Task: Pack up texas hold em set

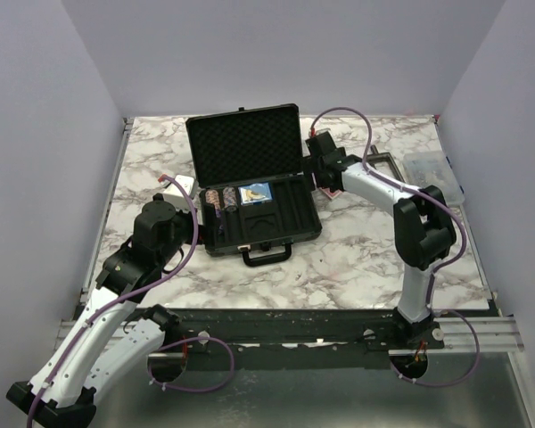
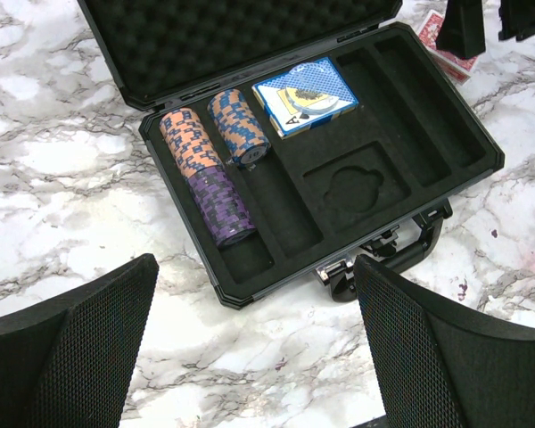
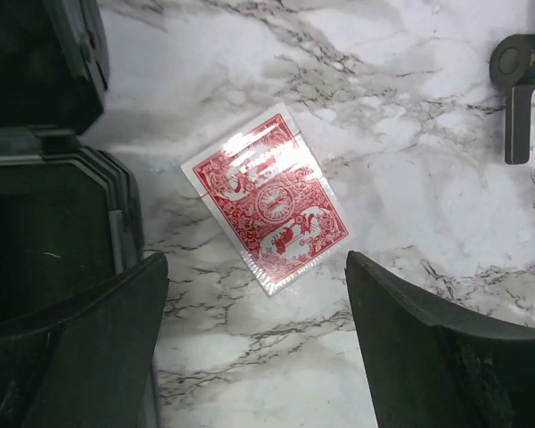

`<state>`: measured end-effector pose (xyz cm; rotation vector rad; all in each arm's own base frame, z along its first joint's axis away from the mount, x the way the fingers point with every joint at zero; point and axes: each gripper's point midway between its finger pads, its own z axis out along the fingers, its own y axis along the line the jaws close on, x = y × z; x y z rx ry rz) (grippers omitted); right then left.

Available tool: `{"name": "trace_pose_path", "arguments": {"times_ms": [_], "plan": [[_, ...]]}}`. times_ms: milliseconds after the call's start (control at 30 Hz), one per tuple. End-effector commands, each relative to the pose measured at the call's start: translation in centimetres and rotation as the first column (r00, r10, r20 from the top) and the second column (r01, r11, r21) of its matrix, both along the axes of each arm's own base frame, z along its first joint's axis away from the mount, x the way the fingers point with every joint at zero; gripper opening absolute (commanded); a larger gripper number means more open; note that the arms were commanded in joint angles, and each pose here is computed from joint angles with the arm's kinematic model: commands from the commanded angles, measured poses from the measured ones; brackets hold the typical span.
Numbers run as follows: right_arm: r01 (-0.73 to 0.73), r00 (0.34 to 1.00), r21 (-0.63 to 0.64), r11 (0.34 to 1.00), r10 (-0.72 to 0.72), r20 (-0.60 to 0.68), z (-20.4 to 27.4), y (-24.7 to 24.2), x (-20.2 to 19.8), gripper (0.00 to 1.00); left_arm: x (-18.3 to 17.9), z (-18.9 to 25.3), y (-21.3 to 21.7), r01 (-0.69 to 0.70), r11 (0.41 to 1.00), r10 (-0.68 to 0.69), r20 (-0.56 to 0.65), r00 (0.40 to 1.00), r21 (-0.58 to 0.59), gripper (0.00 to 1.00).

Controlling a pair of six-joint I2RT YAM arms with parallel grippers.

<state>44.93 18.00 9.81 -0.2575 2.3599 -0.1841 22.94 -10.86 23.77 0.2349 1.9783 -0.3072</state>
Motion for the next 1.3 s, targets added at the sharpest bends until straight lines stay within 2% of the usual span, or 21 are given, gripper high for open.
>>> {"name": "trace_pose_path", "arguments": {"times_ms": [0, 267, 600, 1033, 1267], "plan": [[-0.059, 0.993, -0.027, 0.998, 0.061, 0.101, 0.8, -0.8, 1.6, 0.84, 0.1, -0.1, 0.2, -0.008, 1.000, 0.008, 0.011, 1.000, 0.007, 0.91], [-0.123, 0.992, 0.031, 0.992, 0.123, 0.014, -2.4, -3.1, 3.3, 0.86, 0.1, -0.1, 0.2, -0.005, 1.000, 0.005, 0.009, 1.000, 0.005, 0.91], [-0.248, 0.958, 0.134, 0.960, 0.263, -0.115, -5.1, -1.5, 2.7, 0.83, 0.2, -0.3, 0.1, -0.004, 1.000, 0.004, 0.003, 1.000, 0.009, 0.91], [-0.245, 0.943, 0.134, 0.960, 0.268, -0.200, -7.9, -1.5, 2.0, 0.78, 0.3, -0.5, 0.0, -0.002, 1.000, 0.002, -0.005, 1.000, 0.012, 0.91], [-0.200, 0.955, 0.089, 0.976, 0.215, -0.207, -7.7, -2.5, 2.4, 0.64, 0.3, -0.6, 0.0, 0.000, 1.000, 0.000, -0.008, 1.000, 0.012, 0.91]]}}
